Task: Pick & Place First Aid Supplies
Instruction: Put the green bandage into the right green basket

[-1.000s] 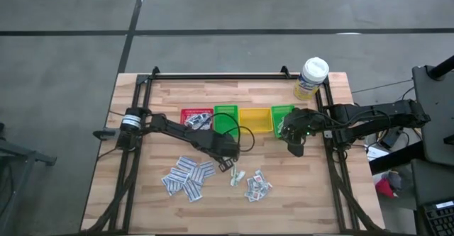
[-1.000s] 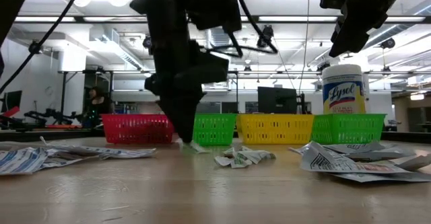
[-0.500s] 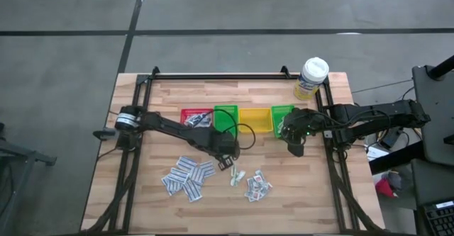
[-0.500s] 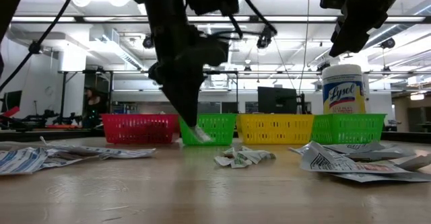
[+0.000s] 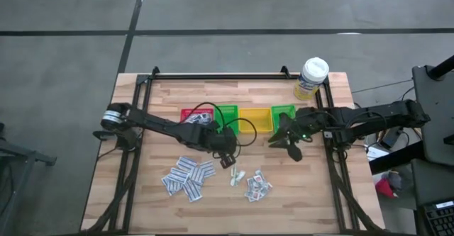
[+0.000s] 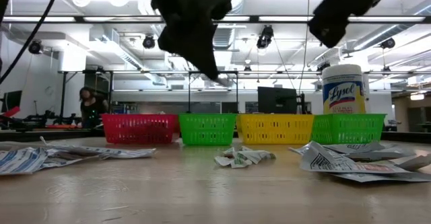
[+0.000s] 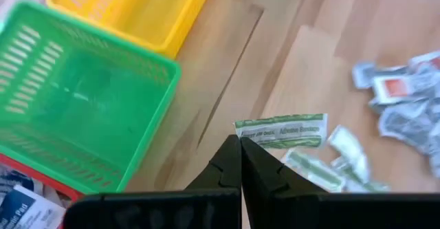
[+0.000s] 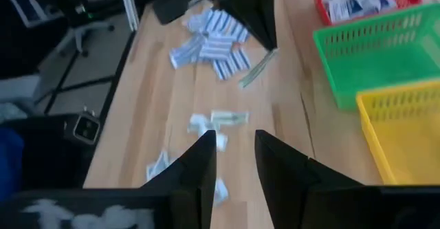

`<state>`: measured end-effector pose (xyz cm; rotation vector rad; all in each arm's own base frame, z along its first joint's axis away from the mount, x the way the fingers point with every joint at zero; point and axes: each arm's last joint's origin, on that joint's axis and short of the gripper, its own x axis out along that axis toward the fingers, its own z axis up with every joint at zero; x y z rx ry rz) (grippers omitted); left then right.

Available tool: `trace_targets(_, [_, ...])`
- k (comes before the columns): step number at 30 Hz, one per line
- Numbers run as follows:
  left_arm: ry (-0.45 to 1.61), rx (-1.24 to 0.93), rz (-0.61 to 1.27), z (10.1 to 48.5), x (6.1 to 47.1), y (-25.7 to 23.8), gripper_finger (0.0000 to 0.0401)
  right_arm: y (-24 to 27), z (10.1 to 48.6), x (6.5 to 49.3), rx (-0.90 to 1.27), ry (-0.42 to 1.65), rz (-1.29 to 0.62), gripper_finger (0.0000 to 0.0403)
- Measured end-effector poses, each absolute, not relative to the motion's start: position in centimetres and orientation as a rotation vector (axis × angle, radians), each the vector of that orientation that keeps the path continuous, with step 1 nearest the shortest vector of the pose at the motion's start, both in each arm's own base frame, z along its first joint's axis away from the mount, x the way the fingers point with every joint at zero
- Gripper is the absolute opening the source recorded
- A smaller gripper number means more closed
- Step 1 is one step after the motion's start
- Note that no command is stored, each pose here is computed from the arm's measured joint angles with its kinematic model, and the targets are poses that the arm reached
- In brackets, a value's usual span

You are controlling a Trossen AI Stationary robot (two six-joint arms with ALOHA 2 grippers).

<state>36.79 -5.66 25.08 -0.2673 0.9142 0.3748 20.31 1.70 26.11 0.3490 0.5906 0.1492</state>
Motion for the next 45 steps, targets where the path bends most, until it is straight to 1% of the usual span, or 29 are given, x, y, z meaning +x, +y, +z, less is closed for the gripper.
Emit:
trace_targets(3, [0.881, -0.255, 0.379, 25.7, 36.6, -5.9, 0.0000, 1.7, 25.3, 21.0, 0.349, 0.584, 0.151, 0.0112])
trace_targets(6, [0.871, -0.246, 0.382, 25.8, 36.6, -6.1, 0.0000, 1.8, 24.2, 21.9, 0.362, 0.625, 0.148, 0.0131])
trace_targets(12, [0.848, -0.237, 0.370, 25.9, 36.8, -6.3, 0.0000, 2.2, 22.6, 24.9, 0.394, 0.636, 0.235, 0.0171])
trace_targets(17, [0.842, -0.230, 0.363, 26.0, 36.8, -6.5, 0.0000, 2.2, 21.4, 27.2, 0.395, 0.688, 0.220, 0.0190])
trace_targets(23, [0.837, -0.210, 0.372, 26.0, 36.7, -6.8, 0.0000, 2.2, 20.9, 29.4, 0.397, 0.698, 0.218, 0.0198])
trace_targets(29, [0.822, -0.198, 0.395, 26.0, 36.7, -6.9, 0.0000, 2.2, 21.5, 30.8, 0.395, 0.681, 0.224, 0.0199])
trace_targets(37, [0.791, -0.203, 0.392, 26.2, 36.9, -7.1, 0.0000, 2.2, 22.3, 31.6, 0.386, 0.657, 0.220, 0.0199])
trace_targets(45, [0.781, -0.203, 0.382, 26.3, 36.9, -7.4, 0.0000, 2.0, 21.9, 31.5, 0.379, 0.671, 0.161, 0.0199])
